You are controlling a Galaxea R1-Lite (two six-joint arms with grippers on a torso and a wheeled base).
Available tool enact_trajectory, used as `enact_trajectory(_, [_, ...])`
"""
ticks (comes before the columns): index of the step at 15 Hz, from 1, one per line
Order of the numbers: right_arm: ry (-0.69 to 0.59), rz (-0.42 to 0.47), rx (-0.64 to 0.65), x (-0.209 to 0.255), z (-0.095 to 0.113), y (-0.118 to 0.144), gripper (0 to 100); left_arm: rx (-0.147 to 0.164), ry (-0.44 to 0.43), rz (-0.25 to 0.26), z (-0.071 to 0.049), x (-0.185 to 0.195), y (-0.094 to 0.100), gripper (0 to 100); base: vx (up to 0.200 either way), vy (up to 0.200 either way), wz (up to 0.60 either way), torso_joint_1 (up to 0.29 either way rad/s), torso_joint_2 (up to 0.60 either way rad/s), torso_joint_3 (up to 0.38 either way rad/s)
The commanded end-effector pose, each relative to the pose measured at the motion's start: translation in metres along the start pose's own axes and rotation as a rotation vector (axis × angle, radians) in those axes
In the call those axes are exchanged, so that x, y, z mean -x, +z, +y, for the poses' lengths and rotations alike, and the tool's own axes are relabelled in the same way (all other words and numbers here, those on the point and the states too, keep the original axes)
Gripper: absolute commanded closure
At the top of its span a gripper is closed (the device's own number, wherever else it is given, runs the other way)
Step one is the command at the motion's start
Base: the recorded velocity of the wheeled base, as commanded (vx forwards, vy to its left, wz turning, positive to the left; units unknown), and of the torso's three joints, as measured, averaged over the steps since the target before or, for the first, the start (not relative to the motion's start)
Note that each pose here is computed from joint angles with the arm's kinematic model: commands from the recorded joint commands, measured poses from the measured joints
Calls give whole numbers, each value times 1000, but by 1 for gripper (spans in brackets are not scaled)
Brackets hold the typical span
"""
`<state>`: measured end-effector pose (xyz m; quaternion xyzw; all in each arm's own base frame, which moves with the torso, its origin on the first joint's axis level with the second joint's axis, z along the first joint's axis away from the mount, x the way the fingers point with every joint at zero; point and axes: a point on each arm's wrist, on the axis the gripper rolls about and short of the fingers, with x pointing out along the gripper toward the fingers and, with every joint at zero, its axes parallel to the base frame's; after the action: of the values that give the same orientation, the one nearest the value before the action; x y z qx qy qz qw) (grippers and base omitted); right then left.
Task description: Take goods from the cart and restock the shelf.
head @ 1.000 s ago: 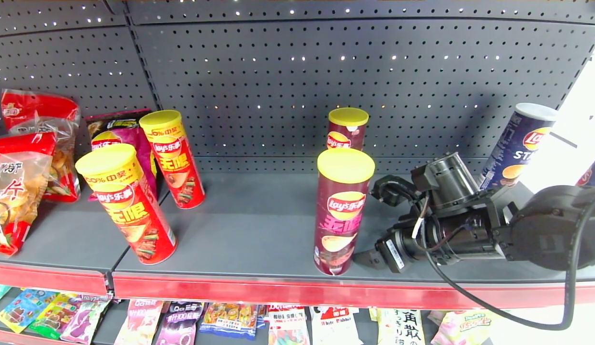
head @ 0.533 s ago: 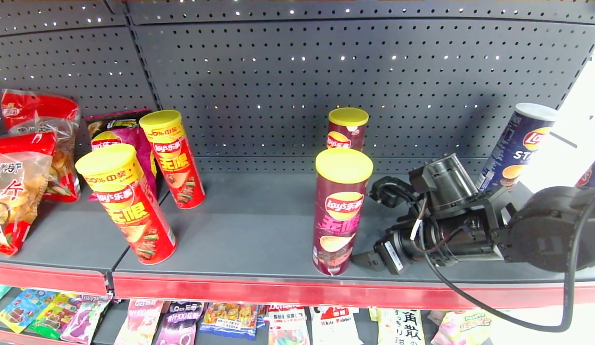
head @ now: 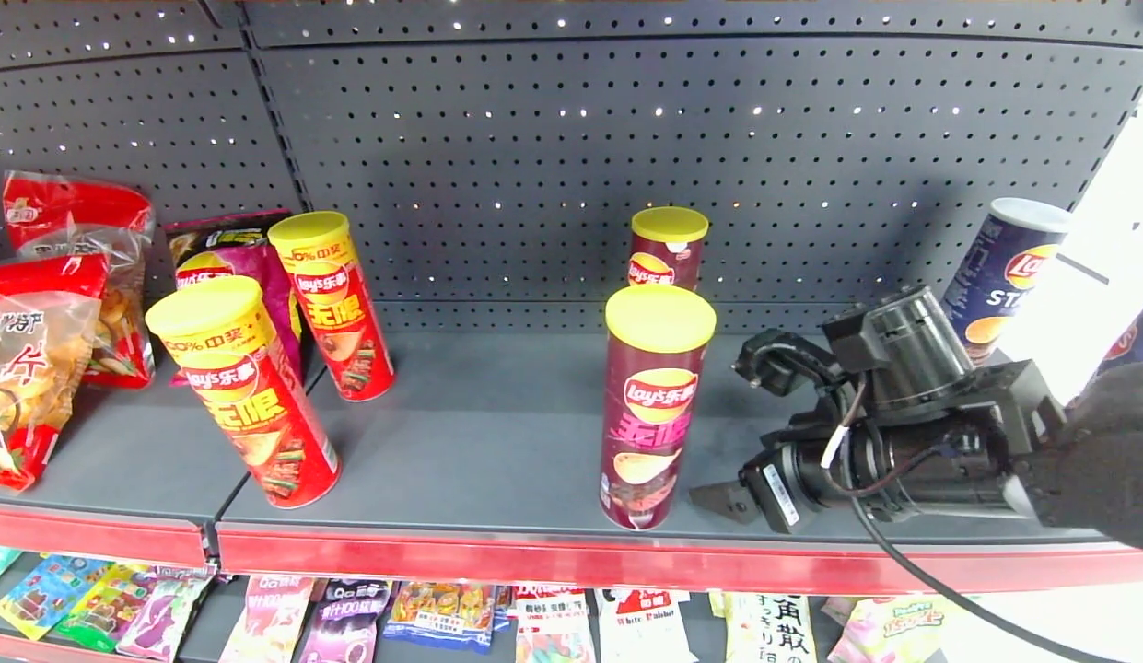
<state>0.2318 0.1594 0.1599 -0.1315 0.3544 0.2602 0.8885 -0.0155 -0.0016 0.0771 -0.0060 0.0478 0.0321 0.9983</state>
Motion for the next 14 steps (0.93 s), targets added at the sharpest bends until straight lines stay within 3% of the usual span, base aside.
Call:
enact_trajectory(1, [-2, -82, -3, 31, 0, 3, 0, 0, 1, 2, 0, 0, 0, 0, 0, 0, 0, 0, 0, 0])
enact_trajectory(5, [-24, -142, 5, 77, -1, -27, 0, 0, 1, 1, 0, 0, 0, 0, 0, 0, 0, 0, 0, 0])
enact_trajectory(9, [-94, -294, 0, 133, -6, -59, 0, 0, -1, 1, 0, 0, 0, 0, 0, 0, 0, 0, 0, 0])
enact_trajectory(12, [-288, -474, -110, 185, -23, -92, 0, 0, -4, 2, 0, 0, 0, 0, 0, 0, 0, 0, 0, 0])
enact_trajectory(14, [-459, -496, -187, 202, -27, -125, 0, 0, -4, 1, 0, 0, 0, 0, 0, 0, 0, 0, 0, 0])
